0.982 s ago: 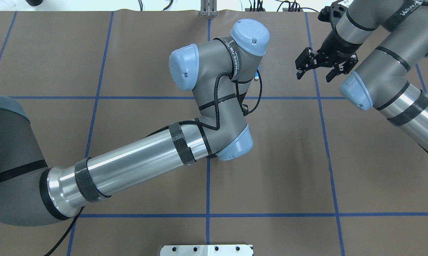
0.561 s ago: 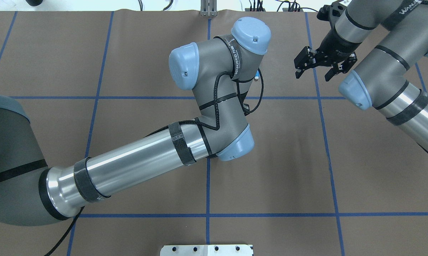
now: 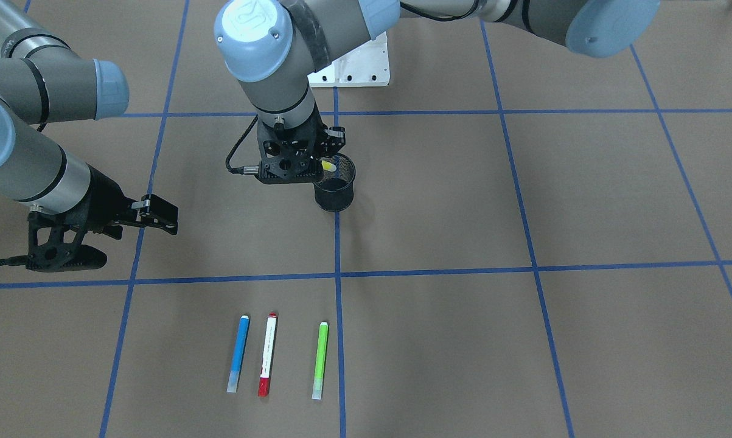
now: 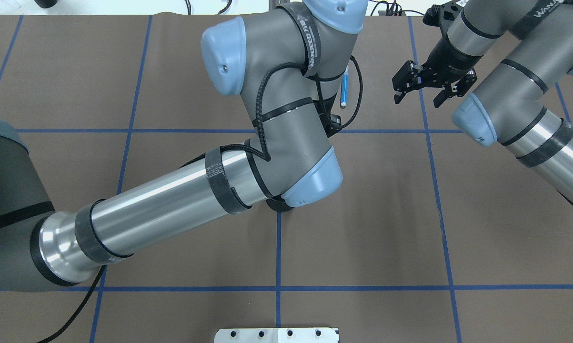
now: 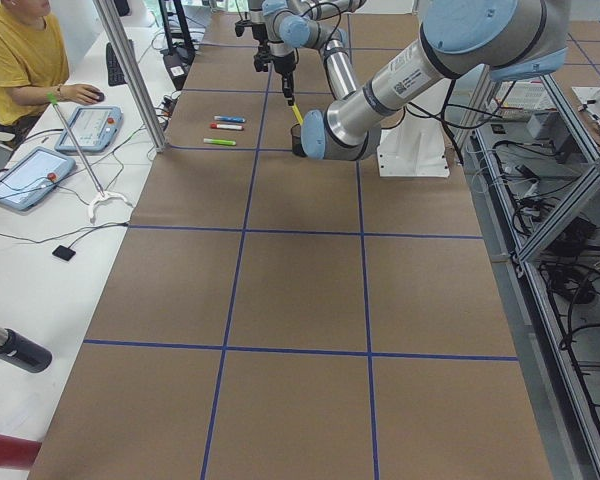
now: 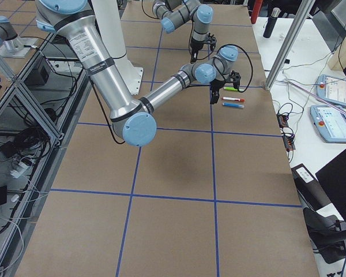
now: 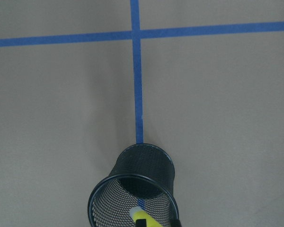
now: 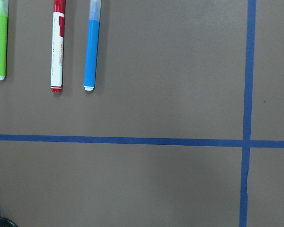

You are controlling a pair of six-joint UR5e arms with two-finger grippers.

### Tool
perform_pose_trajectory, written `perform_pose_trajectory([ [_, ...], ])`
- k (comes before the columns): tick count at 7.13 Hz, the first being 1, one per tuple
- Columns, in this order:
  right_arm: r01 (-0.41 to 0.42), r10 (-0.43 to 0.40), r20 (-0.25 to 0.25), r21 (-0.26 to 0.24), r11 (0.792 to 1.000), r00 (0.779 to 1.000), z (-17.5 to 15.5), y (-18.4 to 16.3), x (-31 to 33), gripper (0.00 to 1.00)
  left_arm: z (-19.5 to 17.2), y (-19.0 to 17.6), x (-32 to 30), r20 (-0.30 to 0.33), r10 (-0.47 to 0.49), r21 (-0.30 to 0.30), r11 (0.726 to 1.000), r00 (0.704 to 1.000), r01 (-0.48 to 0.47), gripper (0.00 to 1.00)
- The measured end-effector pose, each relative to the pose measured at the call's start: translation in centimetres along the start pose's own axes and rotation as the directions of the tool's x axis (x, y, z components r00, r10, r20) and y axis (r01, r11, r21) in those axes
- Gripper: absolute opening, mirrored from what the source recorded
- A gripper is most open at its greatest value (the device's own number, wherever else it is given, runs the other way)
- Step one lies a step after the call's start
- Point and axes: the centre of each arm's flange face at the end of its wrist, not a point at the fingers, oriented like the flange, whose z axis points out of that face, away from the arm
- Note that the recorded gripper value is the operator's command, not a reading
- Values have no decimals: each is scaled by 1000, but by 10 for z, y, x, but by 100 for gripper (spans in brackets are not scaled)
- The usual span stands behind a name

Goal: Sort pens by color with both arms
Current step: 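Lift the yellow highlighter out and carry it farther from the robot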

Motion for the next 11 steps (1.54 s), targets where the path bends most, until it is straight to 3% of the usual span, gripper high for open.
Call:
perform_pose_trajectory([
  [3, 2, -2, 1, 2, 1000, 1000, -1, 1, -1, 100, -86, -3, -42, -139, 32, 142, 990, 990, -12, 0],
  [6, 3, -3, 1, 3, 1000, 1000, -1, 1, -1, 100, -76, -41, -100, -328, 87, 314, 949, 941, 22, 0],
  [9, 5, -5, 2, 3, 1000, 1000, -1, 1, -2, 100, -61, -78, -139, -421, 134, 490, 866, 897, 101, 0],
  [11, 4, -4, 1, 2, 1000, 1000, -1, 1, -2, 100, -27, -119, -150, -464, 162, 612, 769, 871, 182, 0],
])
